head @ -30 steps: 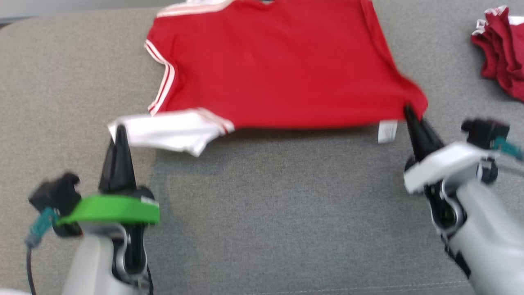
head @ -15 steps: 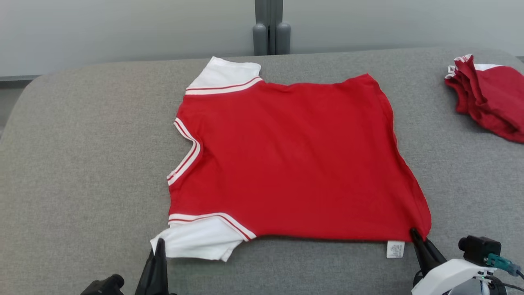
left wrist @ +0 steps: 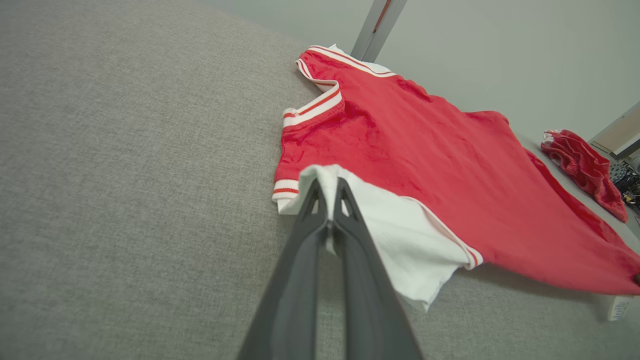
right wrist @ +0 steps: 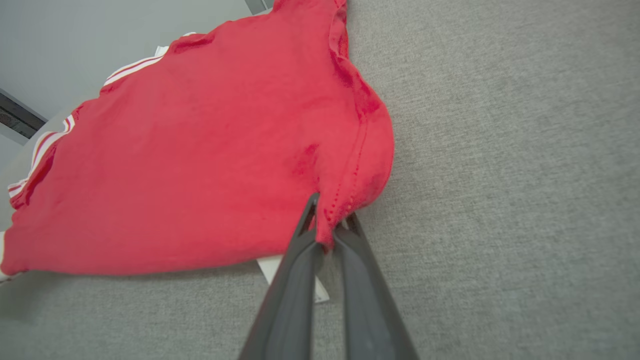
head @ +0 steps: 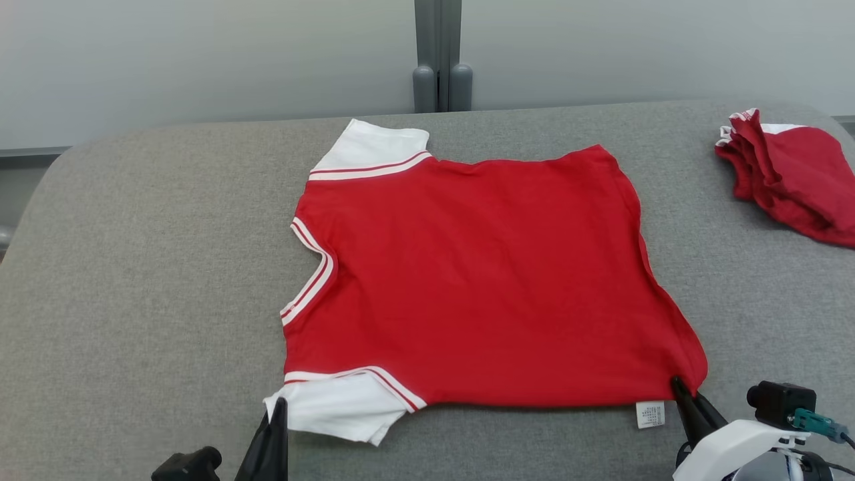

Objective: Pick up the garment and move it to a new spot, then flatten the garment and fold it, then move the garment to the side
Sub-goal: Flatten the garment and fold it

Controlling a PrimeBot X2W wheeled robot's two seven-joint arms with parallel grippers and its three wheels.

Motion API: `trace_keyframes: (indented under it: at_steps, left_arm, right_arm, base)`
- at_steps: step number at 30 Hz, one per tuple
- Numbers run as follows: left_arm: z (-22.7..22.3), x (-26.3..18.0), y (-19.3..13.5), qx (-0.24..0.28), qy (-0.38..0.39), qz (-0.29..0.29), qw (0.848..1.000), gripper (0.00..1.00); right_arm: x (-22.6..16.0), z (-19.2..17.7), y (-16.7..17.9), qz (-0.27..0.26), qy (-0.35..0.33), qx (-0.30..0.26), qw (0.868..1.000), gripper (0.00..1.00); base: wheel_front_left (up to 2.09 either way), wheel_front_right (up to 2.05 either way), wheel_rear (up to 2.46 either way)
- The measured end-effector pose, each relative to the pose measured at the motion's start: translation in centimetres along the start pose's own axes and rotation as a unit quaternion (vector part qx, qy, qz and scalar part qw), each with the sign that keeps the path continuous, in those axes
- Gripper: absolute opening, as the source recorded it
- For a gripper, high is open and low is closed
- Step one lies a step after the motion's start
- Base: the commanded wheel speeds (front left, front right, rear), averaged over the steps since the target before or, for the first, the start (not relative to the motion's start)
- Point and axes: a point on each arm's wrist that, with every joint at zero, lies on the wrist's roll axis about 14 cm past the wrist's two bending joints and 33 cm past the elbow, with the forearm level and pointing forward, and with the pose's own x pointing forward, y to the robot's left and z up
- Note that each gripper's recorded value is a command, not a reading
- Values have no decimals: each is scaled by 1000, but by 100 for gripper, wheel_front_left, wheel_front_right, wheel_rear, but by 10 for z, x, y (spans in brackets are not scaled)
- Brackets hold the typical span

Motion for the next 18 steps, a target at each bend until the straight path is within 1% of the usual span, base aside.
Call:
trace_keyframes:
  at_steps: [8,18]
  left_arm:
    - [14,19,-7,23,-9,-28,999,0]
    - [31,63,-22,70,-3,-73,995,0]
  right_arm:
    - [2,6,4,3,13,-12,1000,0]
    - [29,28,12,19,39,-34,999,0]
  base:
    - [0,0,0]
    - [0,0,0]
